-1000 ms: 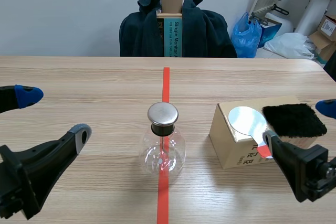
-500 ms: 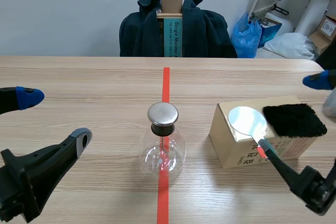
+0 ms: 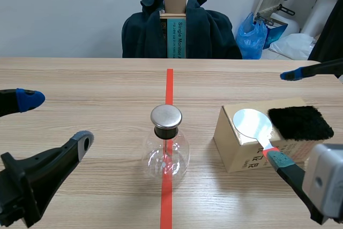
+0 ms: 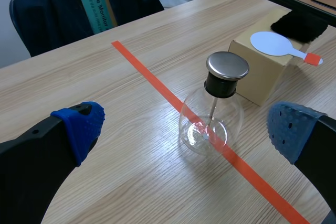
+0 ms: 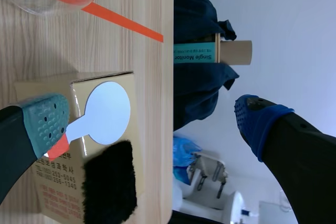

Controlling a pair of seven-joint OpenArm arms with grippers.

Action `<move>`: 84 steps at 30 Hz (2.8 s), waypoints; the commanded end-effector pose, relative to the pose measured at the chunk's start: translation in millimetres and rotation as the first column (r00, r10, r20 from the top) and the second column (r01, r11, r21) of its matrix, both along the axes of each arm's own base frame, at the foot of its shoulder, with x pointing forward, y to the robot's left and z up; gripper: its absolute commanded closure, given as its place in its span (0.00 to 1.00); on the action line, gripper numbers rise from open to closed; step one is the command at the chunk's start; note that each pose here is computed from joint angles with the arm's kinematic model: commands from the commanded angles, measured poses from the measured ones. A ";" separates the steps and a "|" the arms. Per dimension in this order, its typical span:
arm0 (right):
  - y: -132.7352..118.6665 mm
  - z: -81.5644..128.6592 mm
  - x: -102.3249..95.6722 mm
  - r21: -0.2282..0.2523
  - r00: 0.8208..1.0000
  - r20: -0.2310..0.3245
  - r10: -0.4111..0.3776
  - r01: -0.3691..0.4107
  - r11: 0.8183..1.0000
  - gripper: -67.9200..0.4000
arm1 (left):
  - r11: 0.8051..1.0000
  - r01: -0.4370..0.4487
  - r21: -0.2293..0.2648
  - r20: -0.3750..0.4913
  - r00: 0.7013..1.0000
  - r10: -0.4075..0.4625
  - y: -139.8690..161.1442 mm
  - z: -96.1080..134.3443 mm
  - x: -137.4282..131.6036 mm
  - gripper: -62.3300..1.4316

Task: Do the electroscope experiment.
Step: 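Pick up the white charging plate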

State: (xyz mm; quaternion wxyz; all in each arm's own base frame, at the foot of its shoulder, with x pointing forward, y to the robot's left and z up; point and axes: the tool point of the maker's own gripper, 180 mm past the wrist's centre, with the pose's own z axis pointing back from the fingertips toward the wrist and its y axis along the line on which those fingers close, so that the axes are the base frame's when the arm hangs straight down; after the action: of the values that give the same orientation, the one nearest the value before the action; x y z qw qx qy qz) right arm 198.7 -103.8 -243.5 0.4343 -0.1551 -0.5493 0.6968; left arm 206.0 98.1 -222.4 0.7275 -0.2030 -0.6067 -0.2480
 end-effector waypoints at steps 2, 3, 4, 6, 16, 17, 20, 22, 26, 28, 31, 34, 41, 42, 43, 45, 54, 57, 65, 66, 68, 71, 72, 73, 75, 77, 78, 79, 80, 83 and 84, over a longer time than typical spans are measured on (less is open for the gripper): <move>-0.2 -2.3 2.1 -0.045 0.998 0.056 -0.001 0.003 0.999 0.03 | 1.000 0.006 -0.019 0.015 1.000 -0.005 -2.9 5.5 -0.4 0.00; -0.5 -7.4 1.1 -0.071 0.998 0.070 0.002 0.003 0.997 0.03 | 1.000 0.006 -0.019 0.015 1.000 -0.005 -2.9 5.5 -0.4 0.00; -1.1 -13.6 -0.2 -0.099 0.996 0.084 0.008 0.000 0.995 0.03 | 1.000 0.006 -0.019 0.015 1.000 -0.005 -2.9 5.5 -0.4 0.00; -2.8 -29.3 -4.5 -0.151 0.994 0.105 0.023 -0.007 0.988 0.03 | 1.000 0.006 -0.016 0.015 1.000 -0.006 -3.0 5.3 -0.4 0.00; -10.9 -90.8 -37.3 -0.205 0.977 0.210 0.040 0.004 0.979 0.03 | 1.000 0.010 -0.004 0.017 1.000 -0.010 -3.2 4.2 -0.8 0.00; -12.8 -93.7 -38.6 -0.204 0.975 0.222 0.027 0.019 0.979 0.03 | 1.000 0.010 -0.004 0.017 1.000 -0.010 -3.2 4.2 -0.8 0.00; -17.6 -97.9 -35.2 -0.197 0.964 0.265 -0.023 0.077 0.977 0.03 | 1.000 0.011 -0.002 0.017 1.000 -0.011 -3.2 4.0 -0.8 0.00; -20.3 -98.3 -28.1 -0.188 0.953 0.296 -0.066 0.126 0.974 0.03 | 1.000 0.011 -0.002 0.017 1.000 -0.011 -3.2 4.0 -0.8 0.00; -22.9 -96.2 -10.4 -0.160 0.923 0.352 -0.152 0.219 0.962 0.03 | 1.000 0.011 -0.002 0.018 1.000 -0.011 -3.2 4.1 -0.8 0.00; -21.9 -92.0 -2.3 -0.137 0.905 0.384 -0.185 0.254 0.958 0.03 | 1.000 0.011 -0.002 0.018 1.000 -0.011 -3.2 4.1 -0.8 0.00; -18.3 -84.4 6.3 -0.101 0.880 0.421 -0.219 0.285 0.953 0.03 | 1.000 0.011 -0.002 0.018 1.000 -0.011 -3.2 4.1 -0.8 0.00; -16.8 -81.3 12.8 -0.077 0.864 0.432 -0.261 0.323 0.943 0.03 | 1.000 0.011 -0.002 0.018 1.000 -0.011 -3.2 4.1 -0.8 0.00; -14.3 -79.2 18.6 -0.039 0.838 0.432 -0.334 0.388 0.921 0.03 | 1.000 0.011 -0.002 0.017 1.000 -0.011 -3.2 4.0 -0.9 0.00; -14.0 -79.3 19.2 -0.035 0.834 0.430 -0.345 0.397 0.917 0.03 | 1.000 0.011 -0.002 0.017 1.000 -0.011 -3.2 4.0 -0.9 0.00; -13.8 -79.4 19.4 -0.032 0.832 0.428 -0.353 0.405 0.914 0.03 | 1.000 0.011 -0.002 0.017 1.000 -0.011 -3.2 4.0 -0.9 0.00; -14.4 -79.8 19.8 -0.027 0.826 0.425 -0.371 0.421 0.906 0.03 | 1.000 0.010 -0.001 0.017 1.000 -0.010 -2.9 3.8 -0.7 0.00; -21.8 -73.3 32.0 -0.012 0.796 0.447 -0.407 0.461 0.887 0.03 | 0.997 0.009 0.074 -0.054 0.999 -0.005 0.7 -14.2 -3.1 0.00; -22.5 -76.8 32.3 -0.026 0.803 0.438 -0.405 0.462 0.887 0.03 | 0.995 0.015 0.101 -0.059 0.998 -0.009 1.2 -17.7 -3.9 0.00; -31.2 -89.9 31.7 -0.067 0.823 0.413 -0.390 0.454 0.888 0.03 | 0.994 0.017 0.108 -0.058 0.998 -0.011 1.3 -18.2 -4.1 0.00; -31.0 -91.1 31.1 -0.070 0.826 0.411 -0.386 0.451 0.890 0.03 | 0.994 0.017 0.108 -0.058 0.998 -0.011 1.3 -18.2 -4.0 0.00; -31.3 -92.2 30.7 -0.073 0.827 0.409 -0.385 0.450 0.890 0.04 | 0.994 0.017 0.108 -0.058 0.998 -0.011 1.3 -18.2 -4.0 0.00; -29.5 -93.3 30.4 -0.076 0.833 0.408 -0.373 0.438 0.896 0.04 | 0.994 0.017 0.108 -0.058 0.998 -0.011 1.3 -18.2 -4.0 0.00; -28.2 -93.3 30.3 -0.075 0.836 0.408 -0.367 0.431 0.899 0.04 | 0.994 0.017 0.108 -0.058 0.998 -0.011 1.3 -18.2 -4.0 0.00; -26.9 -93.0 30.7 -0.075 0.838 0.409 -0.361 0.425 0.902 0.04 | 0.994 0.017 0.108 -0.058 0.998 -0.011 1.3 -18.2 -4.0 0.00; -25.9 -92.8 31.0 -0.074 0.840 0.410 -0.355 0.418 0.905 0.04 | 0.994 0.017 0.108 -0.058 0.998 -0.011 1.3 -18.2 -4.0 0.00; -26.2 -92.7 31.2 -0.074 0.840 0.410 -0.355 0.419 0.905 0.04 | 0.994 0.017 0.108 -0.058 0.998 -0.011 1.3 -18.2 -4.0 0.00; -26.9 -92.4 31.6 -0.075 0.839 0.412 -0.356 0.420 0.904 0.05 | 0.994 0.017 0.107 -0.057 0.998 -0.011 1.3 -18.1 -4.0 0.00; -27.2 -92.2 31.8 -0.075 0.839 0.413 -0.355 0.419 0.905 0.07 | 0.994 0.017 0.107 -0.057 0.998 -0.011 1.3 -18.1 -4.0 0.00; -28.1 -91.8 32.3 -0.076 0.838 0.415 -0.355 0.421 0.904 0.11 | 0.994 0.017 0.107 -0.057 0.998 -0.011 1.3 -18.1 -4.0 0.00; -30.9 -90.6 33.7 -0.078 0.834 0.420 -0.357 0.425 0.902 0.32 | 0.994 0.017 0.107 -0.057 0.998 -0.011 1.3 -18.0 -4.0 0.00; -31.6 -90.2 34.1 -0.079 0.834 0.422 -0.356 0.425 0.902 0.41 | 0.994 0.017 0.107 -0.057 0.998 -0.011 1.2 -18.0 -4.0 0.00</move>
State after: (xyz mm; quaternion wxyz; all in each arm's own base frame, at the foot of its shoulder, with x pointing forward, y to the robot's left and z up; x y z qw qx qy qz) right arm 222.3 -130.4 -344.0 0.4440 -0.4229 -0.5148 0.5992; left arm 201.0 101.7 -246.4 0.7594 -0.1698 -0.5604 -0.2837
